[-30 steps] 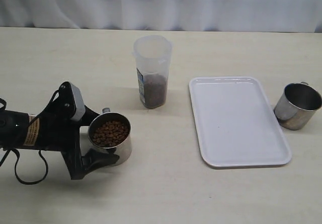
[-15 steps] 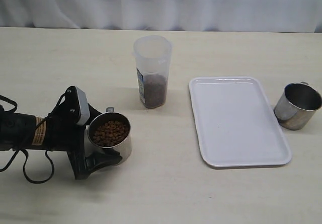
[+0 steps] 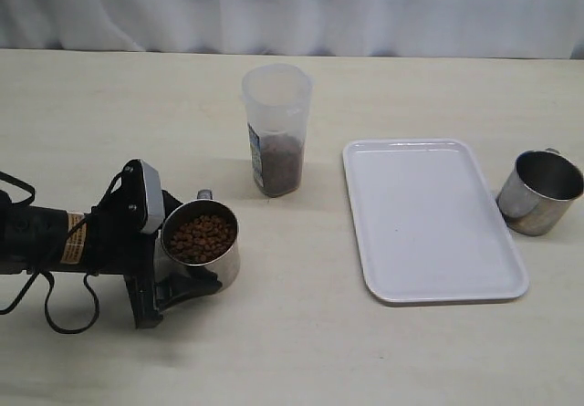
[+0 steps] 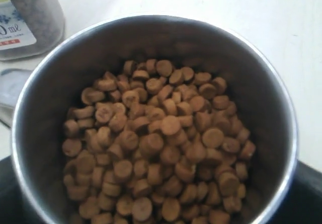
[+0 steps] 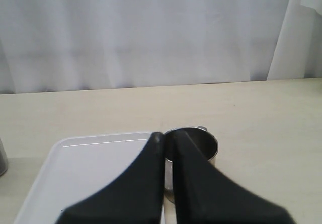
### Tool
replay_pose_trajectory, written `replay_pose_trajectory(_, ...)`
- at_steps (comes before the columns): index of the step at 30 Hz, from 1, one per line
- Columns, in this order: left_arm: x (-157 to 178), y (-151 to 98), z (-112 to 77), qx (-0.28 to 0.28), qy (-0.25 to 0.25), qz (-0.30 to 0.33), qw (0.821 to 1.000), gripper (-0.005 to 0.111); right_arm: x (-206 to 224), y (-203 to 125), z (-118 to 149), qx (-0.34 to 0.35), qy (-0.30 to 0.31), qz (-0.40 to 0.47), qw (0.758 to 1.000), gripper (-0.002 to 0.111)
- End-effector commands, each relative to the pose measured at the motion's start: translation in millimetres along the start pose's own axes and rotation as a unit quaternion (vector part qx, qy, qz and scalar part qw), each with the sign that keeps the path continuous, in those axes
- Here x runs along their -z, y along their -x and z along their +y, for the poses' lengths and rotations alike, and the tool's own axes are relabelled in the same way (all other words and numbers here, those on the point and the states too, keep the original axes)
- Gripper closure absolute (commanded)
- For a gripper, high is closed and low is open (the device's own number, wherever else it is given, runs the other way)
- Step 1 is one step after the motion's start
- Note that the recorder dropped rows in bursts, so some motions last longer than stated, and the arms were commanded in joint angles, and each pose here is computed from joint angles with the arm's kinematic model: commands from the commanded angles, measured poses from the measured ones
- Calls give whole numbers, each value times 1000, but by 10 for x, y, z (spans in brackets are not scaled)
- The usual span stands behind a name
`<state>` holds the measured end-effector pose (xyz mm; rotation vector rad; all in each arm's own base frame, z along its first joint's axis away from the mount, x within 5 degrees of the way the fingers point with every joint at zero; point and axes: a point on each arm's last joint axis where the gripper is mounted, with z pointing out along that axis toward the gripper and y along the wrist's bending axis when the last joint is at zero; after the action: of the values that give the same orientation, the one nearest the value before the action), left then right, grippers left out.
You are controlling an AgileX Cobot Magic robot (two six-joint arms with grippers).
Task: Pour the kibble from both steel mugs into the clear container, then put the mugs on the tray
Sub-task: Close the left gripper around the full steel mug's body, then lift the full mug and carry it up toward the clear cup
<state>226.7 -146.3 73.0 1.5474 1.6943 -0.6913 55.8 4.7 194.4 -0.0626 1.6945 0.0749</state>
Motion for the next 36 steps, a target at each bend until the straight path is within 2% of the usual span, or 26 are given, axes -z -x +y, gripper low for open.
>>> replay_pose_trajectory(1,9,10,66,-32,24,1,999,107,2,6,0,6,0,-6,1000,104)
replay_pose_trajectory(4,70,-33,170,-22,47,3,999,107,2,6,0,6,0,-6,1000,104)
replay_pose_trajectory(11,265,-109,242,49,31,-48,997,105,2,6,0,6,0,-6,1000,104)
replay_pose_trajectory(14,200,-180,249,76,21,-48,996,90,2,6,0,6,0,-6,1000,104)
replay_pose_trajectory(17,121,-243,259,87,2,-56,995,64,2,6,0,6,0,-6,1000,104)
replay_pose_trajectory(19,119,-231,266,85,1,-63,994,55,2,6,0,6,0,-6,1000,104)
replay_pose_trajectory(27,117,-204,273,85,-2,-79,993,40,2,6,0,6,0,-6,1000,104)
replay_pose_trajectory(31,117,-195,280,99,0,-86,991,28,2,6,0,6,0,-6,1000,104)
replay_pose_trajectory(36,117,-196,280,99,0,-85,991,27,2,6,0,6,0,-6,1000,104)
